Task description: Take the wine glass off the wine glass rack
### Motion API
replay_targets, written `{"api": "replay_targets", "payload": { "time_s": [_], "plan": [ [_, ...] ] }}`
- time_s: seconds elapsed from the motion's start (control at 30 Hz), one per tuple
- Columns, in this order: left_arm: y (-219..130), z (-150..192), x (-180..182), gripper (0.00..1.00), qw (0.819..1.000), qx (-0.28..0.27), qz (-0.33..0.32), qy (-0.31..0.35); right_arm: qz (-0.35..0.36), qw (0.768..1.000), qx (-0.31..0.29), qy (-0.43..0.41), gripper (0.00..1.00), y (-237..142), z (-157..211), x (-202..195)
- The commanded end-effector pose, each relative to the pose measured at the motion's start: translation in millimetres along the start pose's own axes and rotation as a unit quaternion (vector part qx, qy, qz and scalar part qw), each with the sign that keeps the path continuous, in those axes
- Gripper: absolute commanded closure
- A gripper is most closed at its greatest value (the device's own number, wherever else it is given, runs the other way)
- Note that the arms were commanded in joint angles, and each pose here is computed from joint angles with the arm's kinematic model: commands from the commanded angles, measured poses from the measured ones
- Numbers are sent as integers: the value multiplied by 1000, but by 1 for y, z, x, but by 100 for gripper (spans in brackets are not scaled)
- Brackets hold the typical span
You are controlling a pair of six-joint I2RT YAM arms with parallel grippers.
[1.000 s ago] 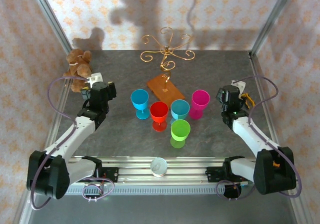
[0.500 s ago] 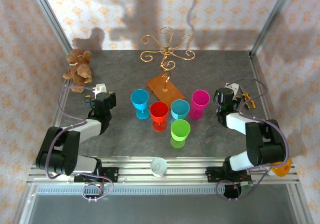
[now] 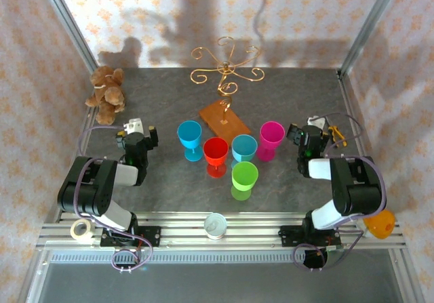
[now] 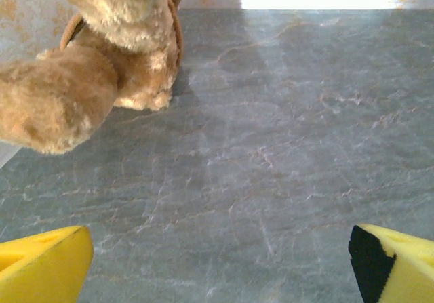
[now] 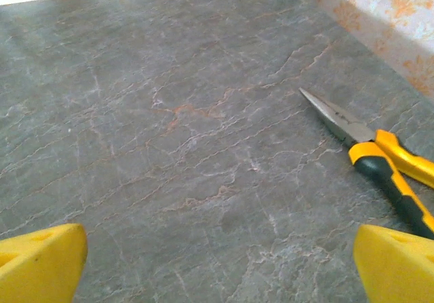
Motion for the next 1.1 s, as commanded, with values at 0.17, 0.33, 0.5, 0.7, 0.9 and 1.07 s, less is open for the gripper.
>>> {"api": "replay_targets", "payload": {
  "time_s": [0.17, 0.33, 0.5, 0.7, 0.9, 1.07],
  "plan": [
    [2, -11, -5, 0, 1000, -14, 7, -4, -9, 1000, -26, 8, 0, -1, -8, 2],
    [3, -11, -4, 0, 1000, -15, 7, -4, -10, 1000, -27, 8, 0, -1, -9, 2],
    [2, -11, -4, 0, 1000, -16, 7, -4, -9, 1000, -27, 8, 0, -1, -9, 2],
    [2, -11, -4, 0, 1000, -17, 7, -4, -9, 1000, -27, 8, 0, -1, -9, 2],
    [2, -11, -4, 0, 1000, -16, 7, -4, -9, 1000, -27, 8, 0, -1, -9, 2],
    [2, -11, -4, 0, 1000, -17, 7, -4, -9, 1000, -27, 8, 0, -1, -9, 2]
  ]
}}
Point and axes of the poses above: each hand's point on the last joint's axis, 136 mm out from that joint toward the fingers, its own y axis out along the fingers, its own x axis along the line the jaws close on, z = x × y, the point moved 4 cm from there along -y, back along the fingers, and after that the axes turned 12 degrees about -y, right-handed, at the moved point
